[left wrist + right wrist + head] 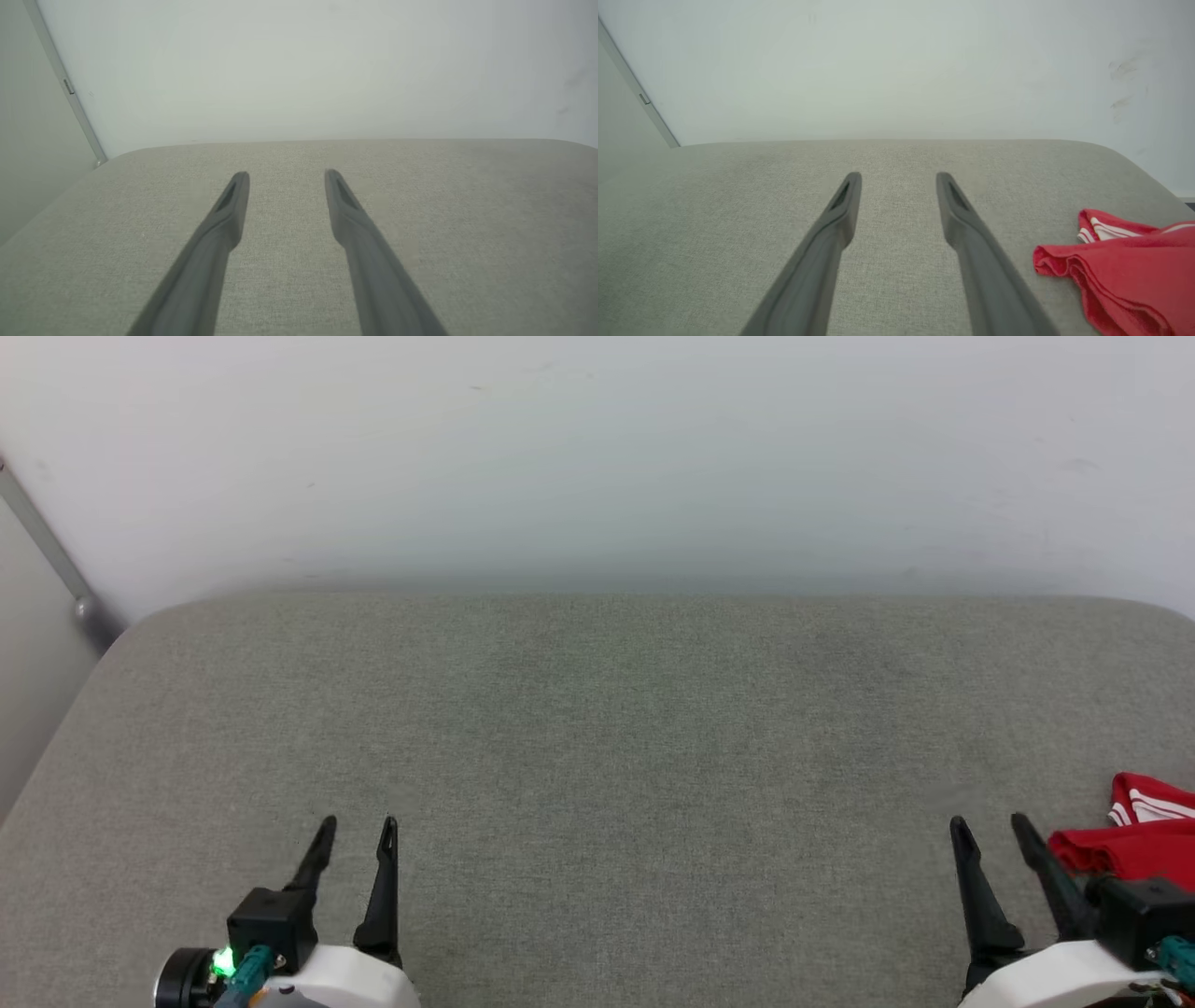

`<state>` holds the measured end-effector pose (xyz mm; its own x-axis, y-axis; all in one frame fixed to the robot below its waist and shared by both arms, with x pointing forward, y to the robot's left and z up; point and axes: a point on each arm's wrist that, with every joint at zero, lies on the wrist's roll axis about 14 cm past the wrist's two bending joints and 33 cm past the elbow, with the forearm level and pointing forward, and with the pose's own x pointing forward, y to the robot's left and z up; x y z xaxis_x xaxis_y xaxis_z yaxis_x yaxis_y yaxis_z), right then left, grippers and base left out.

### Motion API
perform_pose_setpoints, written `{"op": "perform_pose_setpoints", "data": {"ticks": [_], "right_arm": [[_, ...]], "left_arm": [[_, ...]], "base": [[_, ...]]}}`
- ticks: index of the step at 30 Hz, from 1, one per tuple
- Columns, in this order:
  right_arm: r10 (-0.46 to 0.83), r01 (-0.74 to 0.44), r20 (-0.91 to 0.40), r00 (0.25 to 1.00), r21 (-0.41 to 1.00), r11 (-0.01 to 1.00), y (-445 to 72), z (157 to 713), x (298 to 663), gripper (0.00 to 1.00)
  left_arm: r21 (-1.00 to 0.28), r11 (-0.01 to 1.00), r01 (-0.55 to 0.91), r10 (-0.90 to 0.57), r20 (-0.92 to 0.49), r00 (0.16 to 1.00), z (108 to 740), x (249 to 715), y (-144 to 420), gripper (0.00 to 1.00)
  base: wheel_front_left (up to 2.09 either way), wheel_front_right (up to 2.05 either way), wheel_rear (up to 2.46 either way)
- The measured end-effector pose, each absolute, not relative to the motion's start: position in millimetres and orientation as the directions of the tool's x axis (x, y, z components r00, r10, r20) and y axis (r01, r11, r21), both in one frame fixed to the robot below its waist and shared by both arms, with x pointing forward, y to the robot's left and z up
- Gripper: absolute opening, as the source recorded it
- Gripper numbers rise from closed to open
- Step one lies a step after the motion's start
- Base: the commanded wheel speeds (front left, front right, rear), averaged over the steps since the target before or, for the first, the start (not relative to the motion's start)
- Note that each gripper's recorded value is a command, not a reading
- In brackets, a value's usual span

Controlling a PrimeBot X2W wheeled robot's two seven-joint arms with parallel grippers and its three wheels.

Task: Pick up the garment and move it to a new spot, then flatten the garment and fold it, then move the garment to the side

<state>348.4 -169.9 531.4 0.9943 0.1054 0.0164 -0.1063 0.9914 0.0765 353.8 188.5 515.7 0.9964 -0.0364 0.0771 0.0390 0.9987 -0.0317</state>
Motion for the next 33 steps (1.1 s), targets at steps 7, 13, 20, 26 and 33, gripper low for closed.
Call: {"op": "perform_pose_setpoints", "data": {"ticks": [7,13,20,26,33], "right_arm": [[0.100,-0.093,-0.029,0.995,0.175,0.980,-171.7,515.2,345.6,0.00],[0.094,-0.080,-0.035,0.995,0.290,0.954,-173.6,512.1,347.7,0.00],[0.087,-0.066,-0.034,0.996,0.407,0.911,-175.7,511.0,351.6,0.00],[0.083,-0.054,-0.035,0.996,0.497,0.866,-177.3,509.7,354.7,0.00],[0.078,-0.044,-0.033,0.996,0.587,0.808,-179.0,509.6,358.6,0.00]], "left_arm": [[-0.138,0.990,0.016,-0.016,0.004,1.000,497.7,350.1,188.9,0.00],[-0.253,0.967,-0.014,0.006,-0.032,0.999,492.8,352.0,193.6,0.00],[-0.371,0.927,-0.045,0.023,-0.064,0.998,489.3,355.1,197.1,0.00],[-0.466,0.882,-0.063,0.028,-0.081,0.996,488.3,358.0,198.3,0.00],[-0.559,0.825,-0.083,0.032,-0.100,0.995,487.0,360.8,200.2,0.00]], "base": [[0.00,0.00,0.00],[0.00,0.00,0.00],[0.00,0.00,0.00],[0.00,0.00,0.00],[0.00,0.00,0.00]]}}
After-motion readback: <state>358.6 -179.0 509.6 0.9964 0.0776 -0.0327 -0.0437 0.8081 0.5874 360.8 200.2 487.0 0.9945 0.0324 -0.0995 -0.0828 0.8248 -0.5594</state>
